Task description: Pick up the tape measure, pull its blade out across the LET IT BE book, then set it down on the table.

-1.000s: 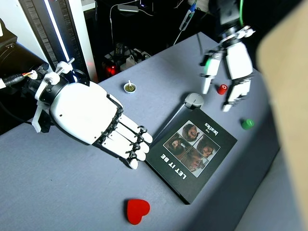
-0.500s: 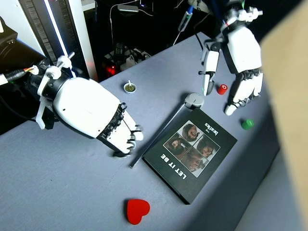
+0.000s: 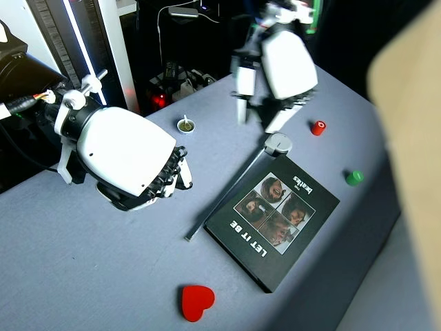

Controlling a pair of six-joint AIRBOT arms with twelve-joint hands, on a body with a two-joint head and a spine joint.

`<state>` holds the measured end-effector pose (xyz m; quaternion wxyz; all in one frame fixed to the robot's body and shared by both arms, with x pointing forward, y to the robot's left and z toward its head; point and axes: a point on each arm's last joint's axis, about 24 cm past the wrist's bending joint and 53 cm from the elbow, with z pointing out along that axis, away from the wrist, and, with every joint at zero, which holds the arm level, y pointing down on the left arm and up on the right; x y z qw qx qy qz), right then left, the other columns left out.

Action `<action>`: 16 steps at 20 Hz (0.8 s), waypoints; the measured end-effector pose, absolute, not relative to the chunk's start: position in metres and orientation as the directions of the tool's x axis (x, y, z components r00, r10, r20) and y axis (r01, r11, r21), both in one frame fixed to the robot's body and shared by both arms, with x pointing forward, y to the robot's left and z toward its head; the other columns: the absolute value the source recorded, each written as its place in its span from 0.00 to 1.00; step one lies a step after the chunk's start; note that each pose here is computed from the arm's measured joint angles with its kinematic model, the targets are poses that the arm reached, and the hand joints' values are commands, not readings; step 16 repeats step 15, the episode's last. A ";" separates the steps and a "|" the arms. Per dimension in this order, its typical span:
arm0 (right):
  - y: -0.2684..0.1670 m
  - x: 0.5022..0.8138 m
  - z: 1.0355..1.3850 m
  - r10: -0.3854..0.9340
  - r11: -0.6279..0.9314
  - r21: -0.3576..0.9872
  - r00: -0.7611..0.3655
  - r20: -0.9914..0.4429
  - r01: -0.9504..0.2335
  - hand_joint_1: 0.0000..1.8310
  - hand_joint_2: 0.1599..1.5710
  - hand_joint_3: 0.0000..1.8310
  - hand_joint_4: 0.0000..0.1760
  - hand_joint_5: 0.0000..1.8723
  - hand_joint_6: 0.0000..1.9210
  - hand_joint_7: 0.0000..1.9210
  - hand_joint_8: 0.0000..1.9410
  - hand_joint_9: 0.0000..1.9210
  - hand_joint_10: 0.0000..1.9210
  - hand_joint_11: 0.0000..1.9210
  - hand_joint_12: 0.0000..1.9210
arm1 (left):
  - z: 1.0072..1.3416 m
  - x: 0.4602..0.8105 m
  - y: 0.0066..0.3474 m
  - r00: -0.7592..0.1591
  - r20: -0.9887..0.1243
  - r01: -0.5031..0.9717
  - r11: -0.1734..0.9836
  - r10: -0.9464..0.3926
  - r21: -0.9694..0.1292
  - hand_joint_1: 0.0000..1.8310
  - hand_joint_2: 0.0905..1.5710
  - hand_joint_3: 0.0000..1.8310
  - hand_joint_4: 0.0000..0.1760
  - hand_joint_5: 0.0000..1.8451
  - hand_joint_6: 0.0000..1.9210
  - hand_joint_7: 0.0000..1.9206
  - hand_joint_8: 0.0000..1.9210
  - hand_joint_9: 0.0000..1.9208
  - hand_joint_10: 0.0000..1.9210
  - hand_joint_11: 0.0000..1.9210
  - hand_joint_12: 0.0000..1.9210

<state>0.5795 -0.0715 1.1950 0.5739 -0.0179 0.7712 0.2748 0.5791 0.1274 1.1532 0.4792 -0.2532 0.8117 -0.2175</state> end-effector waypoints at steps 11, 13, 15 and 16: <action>-0.078 0.585 1.207 0.349 0.856 0.425 -0.279 -0.895 -0.294 0.50 0.84 0.00 1.00 0.63 1.00 0.77 1.00 0.88 1.00 0.99 1.00 | 1.170 0.578 0.128 -0.339 -0.676 -0.229 0.754 -0.654 -0.615 0.59 0.73 0.00 0.13 0.67 1.00 0.73 1.00 0.78 1.00 0.81 1.00; -0.079 0.584 1.209 0.361 0.859 0.428 -0.263 -0.895 -0.281 0.51 0.84 0.00 1.00 0.63 1.00 0.77 1.00 0.88 1.00 0.98 1.00 | 1.170 0.578 0.129 -0.329 -0.672 -0.234 0.747 -0.663 -0.622 0.59 0.73 0.00 0.14 0.67 1.00 0.73 1.00 0.78 1.00 0.81 1.00; -0.079 0.584 1.212 0.361 0.870 0.417 -0.233 -0.903 -0.265 0.51 0.84 0.00 1.00 0.63 1.00 0.77 1.00 0.88 1.00 0.98 1.00 | 1.171 0.578 0.129 -0.325 -0.666 -0.238 0.740 -0.671 -0.629 0.59 0.73 0.00 0.15 0.67 1.00 0.73 1.00 0.78 1.00 0.81 1.00; -0.079 0.584 1.212 0.361 0.870 0.417 -0.233 -0.903 -0.265 0.51 0.84 0.00 1.00 0.63 1.00 0.77 1.00 0.88 1.00 0.98 1.00 | 1.171 0.578 0.129 -0.325 -0.666 -0.238 0.740 -0.671 -0.629 0.59 0.73 0.00 0.15 0.67 1.00 0.73 1.00 0.78 1.00 0.81 1.00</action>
